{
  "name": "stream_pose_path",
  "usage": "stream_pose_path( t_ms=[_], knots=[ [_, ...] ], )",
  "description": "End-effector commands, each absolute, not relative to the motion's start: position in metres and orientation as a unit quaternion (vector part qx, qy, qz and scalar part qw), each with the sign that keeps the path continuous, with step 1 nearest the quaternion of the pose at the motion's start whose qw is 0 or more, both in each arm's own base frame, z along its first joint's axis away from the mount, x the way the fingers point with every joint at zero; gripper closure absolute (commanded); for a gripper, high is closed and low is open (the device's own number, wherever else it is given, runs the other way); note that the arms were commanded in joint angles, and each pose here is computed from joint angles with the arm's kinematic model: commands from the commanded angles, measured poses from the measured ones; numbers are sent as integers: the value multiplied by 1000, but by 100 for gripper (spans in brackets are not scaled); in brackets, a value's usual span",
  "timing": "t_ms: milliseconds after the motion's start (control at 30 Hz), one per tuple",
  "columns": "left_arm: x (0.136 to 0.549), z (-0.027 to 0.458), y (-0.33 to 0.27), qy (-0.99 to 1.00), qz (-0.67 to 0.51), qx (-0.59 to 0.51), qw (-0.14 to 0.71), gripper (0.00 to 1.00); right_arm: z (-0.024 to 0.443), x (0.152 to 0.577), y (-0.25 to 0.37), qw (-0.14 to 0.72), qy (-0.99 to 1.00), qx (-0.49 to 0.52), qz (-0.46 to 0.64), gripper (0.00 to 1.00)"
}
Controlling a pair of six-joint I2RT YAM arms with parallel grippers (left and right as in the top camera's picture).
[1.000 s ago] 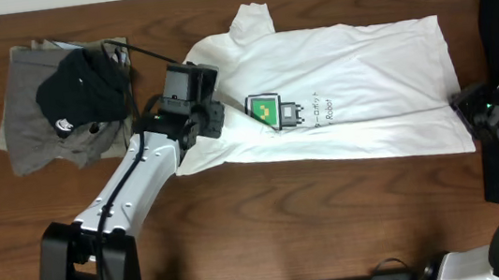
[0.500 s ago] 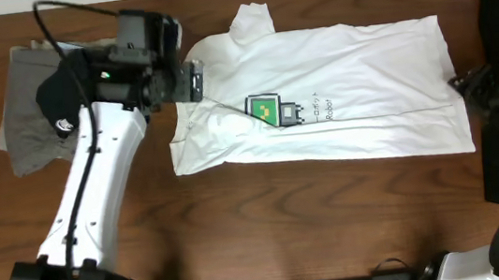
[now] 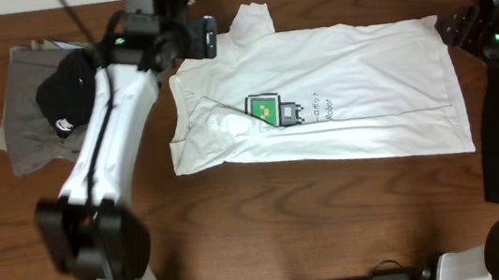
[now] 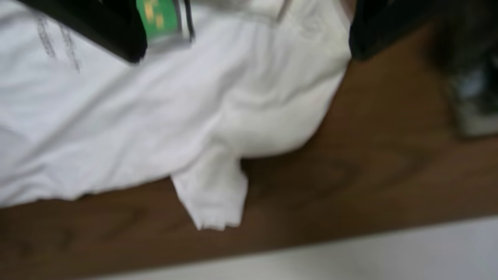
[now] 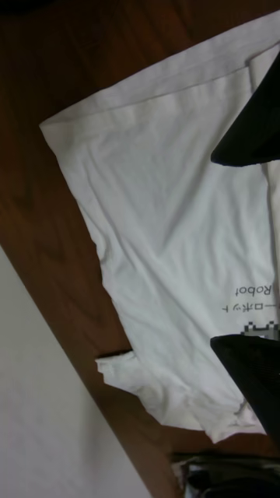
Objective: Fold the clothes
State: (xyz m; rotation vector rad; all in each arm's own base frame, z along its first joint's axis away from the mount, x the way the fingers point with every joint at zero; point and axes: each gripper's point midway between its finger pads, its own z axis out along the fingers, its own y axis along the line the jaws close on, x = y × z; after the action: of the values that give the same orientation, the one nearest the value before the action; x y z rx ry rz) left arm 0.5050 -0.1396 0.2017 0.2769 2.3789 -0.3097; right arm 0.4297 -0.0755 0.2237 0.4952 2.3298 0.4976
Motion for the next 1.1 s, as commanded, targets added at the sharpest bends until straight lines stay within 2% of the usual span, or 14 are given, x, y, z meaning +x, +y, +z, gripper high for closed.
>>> stream_pose_path(
  t_ms=[0, 200, 267, 367, 467, 533, 633, 700, 900, 933, 967, 1067],
  knots=[
    [521, 166, -156, 923, -160, 98, 335, 17, 221, 433, -68, 342, 904, 175, 185, 32],
    [547, 112, -170, 923, -191, 81, 325, 18, 199, 430, -65, 307, 917, 182, 177, 30],
    [547, 99, -170, 927, -192, 73, 314, 23, 190, 428, -65, 294, 921, 188, 174, 30],
    [542, 88, -169, 934, -189, 69, 294, 28, 173, 428, -66, 270, 927, 194, 174, 40],
    [538, 87, -166, 937, -188, 66, 286, 36, 145, 434, -66, 244, 935, 189, 175, 65],
    [531, 87, -162, 943, -185, 62, 270, 44, 122, 435, -65, 216, 939, 195, 182, 79],
    [511, 94, -153, 953, -179, 54, 238, 52, 93, 426, -57, 162, 944, 205, 203, 92],
    [498, 106, -146, 957, -175, 49, 224, 52, 85, 416, -54, 137, 948, 203, 203, 95],
    [447, 168, -114, 966, -161, 23, 200, 51, 82, 382, -57, 78, 959, 206, 178, 93],
    [437, 173, -109, 969, -155, 19, 192, 51, 80, 373, -60, 61, 962, 211, 165, 90],
    [427, 175, -103, 973, -143, 14, 180, 47, 78, 366, -62, 47, 964, 214, 153, 90],
    [391, 166, -86, 989, -99, -4, 113, 46, 75, 348, -66, 13, 967, 221, 130, 90]
  ],
)
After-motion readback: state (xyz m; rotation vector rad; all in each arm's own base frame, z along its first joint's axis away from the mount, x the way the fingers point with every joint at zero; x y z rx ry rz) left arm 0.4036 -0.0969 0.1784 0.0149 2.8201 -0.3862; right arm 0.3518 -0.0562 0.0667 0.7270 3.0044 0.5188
